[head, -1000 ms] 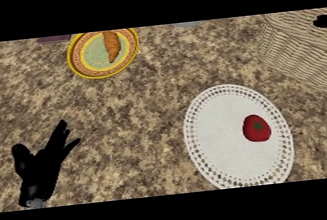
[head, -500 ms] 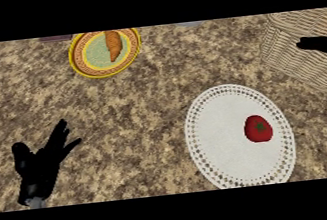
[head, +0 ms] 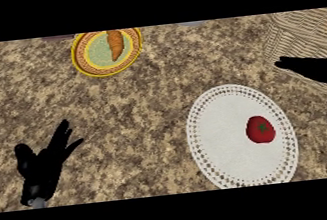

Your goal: Pick the tomato from the placemat and place it in the basket

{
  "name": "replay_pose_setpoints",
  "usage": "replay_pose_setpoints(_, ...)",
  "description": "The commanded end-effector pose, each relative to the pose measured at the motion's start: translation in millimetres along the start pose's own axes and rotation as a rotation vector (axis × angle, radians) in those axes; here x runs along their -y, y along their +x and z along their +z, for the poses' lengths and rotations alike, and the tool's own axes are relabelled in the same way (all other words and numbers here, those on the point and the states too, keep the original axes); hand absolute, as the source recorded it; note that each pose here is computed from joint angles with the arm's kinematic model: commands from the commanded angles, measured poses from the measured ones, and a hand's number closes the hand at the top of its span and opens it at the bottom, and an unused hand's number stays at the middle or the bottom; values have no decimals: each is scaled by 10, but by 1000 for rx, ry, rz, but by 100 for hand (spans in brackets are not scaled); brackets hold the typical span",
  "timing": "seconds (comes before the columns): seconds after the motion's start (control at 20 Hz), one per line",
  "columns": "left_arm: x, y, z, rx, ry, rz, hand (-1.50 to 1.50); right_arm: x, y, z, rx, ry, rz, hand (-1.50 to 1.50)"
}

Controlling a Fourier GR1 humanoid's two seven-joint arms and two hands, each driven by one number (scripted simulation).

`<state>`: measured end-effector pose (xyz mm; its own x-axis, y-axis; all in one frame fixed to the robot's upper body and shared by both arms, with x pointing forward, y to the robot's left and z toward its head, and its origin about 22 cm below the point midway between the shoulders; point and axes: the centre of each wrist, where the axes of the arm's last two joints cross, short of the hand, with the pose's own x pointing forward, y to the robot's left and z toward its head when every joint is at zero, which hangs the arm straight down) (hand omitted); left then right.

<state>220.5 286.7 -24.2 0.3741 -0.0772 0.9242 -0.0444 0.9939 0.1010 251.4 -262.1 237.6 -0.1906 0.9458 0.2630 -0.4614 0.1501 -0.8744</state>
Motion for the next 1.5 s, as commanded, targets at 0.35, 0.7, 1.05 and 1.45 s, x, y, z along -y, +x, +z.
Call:
replay_pose_setpoints(0.35, -203, -435, 190, -166, 10, -35, 0, -541, -161, -259, -23, 31, 13, -150)
replay_pose_setpoints(0.7, 69, -387, 120, -177, 3, -31, 0, -783, -275, -574, -19, 11, 14, -150)
replay_pose_setpoints(1.05, -106, -439, 136, -161, 5, -18, 0, -960, -264, -696, -18, 8, 7, -150)
replay_pose_setpoints(1.45, -52, -352, 180, -167, 6, -26, 0, -1004, -335, -788, -28, 8, 34, -150)
